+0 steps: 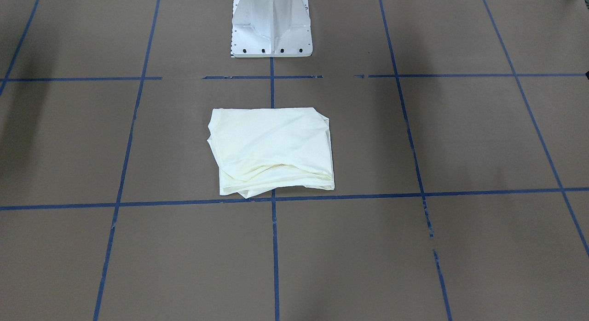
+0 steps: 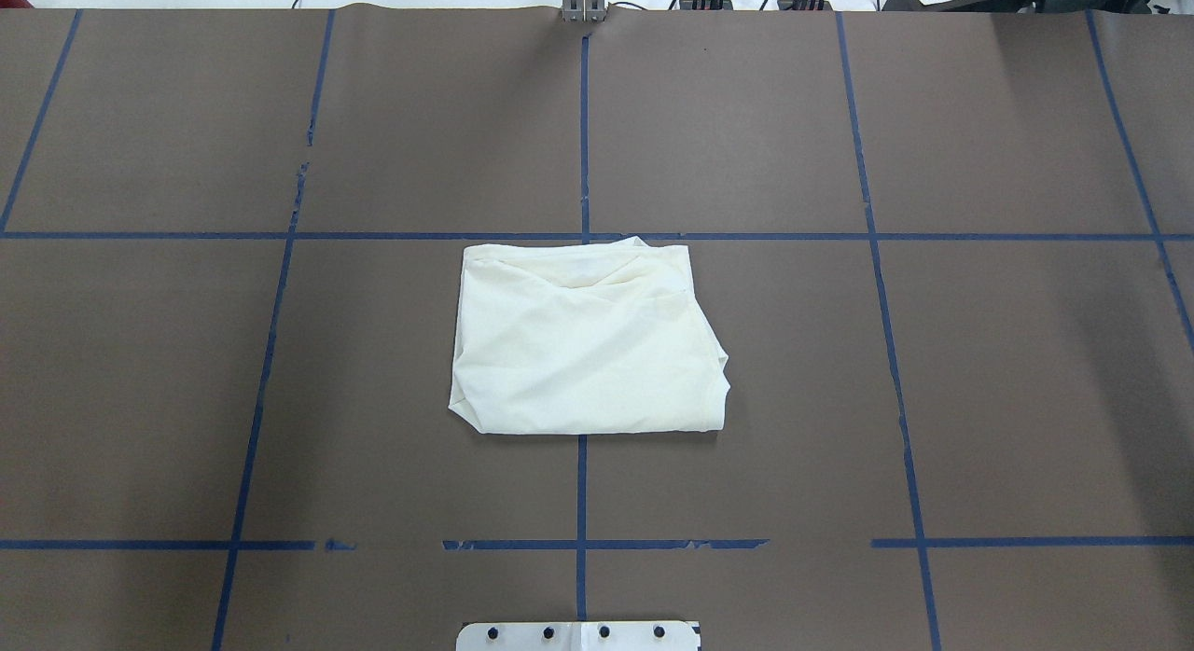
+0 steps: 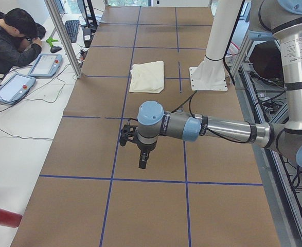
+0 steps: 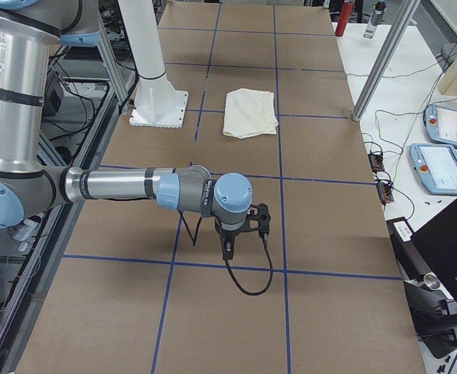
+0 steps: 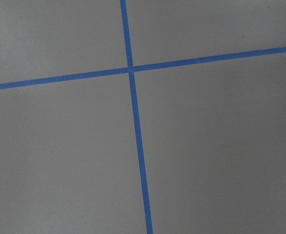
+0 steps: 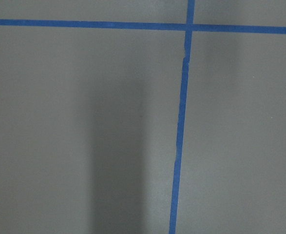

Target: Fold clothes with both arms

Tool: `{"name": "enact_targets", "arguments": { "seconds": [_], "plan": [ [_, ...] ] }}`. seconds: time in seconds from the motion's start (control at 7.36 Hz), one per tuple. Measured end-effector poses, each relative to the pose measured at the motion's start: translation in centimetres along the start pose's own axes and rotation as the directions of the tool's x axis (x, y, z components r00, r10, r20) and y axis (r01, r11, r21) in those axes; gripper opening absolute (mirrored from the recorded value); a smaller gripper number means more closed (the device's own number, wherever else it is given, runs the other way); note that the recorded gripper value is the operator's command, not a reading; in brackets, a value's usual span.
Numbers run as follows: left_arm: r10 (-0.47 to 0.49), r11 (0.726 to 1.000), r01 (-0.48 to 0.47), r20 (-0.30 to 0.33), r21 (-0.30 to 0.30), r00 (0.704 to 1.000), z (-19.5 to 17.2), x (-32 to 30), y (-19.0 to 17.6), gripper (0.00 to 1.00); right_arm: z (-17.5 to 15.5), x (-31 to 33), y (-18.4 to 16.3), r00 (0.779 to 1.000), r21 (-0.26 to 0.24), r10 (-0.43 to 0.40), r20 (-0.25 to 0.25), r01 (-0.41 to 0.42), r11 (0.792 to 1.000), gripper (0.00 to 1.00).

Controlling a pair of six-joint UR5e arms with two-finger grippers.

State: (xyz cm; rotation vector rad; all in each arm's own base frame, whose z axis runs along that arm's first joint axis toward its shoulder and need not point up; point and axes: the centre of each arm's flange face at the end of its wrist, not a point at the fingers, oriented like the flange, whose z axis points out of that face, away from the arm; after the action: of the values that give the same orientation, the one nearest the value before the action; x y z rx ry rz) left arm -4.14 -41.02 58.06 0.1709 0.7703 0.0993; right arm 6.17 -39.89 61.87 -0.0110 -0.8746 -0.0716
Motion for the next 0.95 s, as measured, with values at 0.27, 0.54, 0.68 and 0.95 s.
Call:
{"name": "enact_targets", "arguments": {
  "seconds": [0.27,0.54,0.68,0.95],
  "plan": [
    [0.001,1.000,-0.001,-0.002,-0.023,1.000,1.4,-1.2,0.9,1.00,-0.2,0.0,0.0,1.000,0.001,0.003,-0.017,-0.003,1.000,1.00],
    [0.003,0.997,-0.006,-0.041,-0.080,0.999,3.2,-2.9,3.5,1.00,-0.4,0.3,-0.2,0.997,-0.001,0.001,-0.076,-0.001,1.000,1.00],
    [-0.033,0.994,0.024,-0.088,-0.102,0.996,3.4,-3.3,4.6,1.00,-0.5,0.3,-0.2,0.996,0.001,0.004,-0.088,-0.004,1.000,1.00],
    [-0.072,0.994,0.060,-0.123,-0.097,0.990,2.7,-3.8,5.1,1.00,-1.2,-0.3,-0.7,0.995,0.017,0.027,-0.098,-0.025,1.000,1.00]
  ]
}}
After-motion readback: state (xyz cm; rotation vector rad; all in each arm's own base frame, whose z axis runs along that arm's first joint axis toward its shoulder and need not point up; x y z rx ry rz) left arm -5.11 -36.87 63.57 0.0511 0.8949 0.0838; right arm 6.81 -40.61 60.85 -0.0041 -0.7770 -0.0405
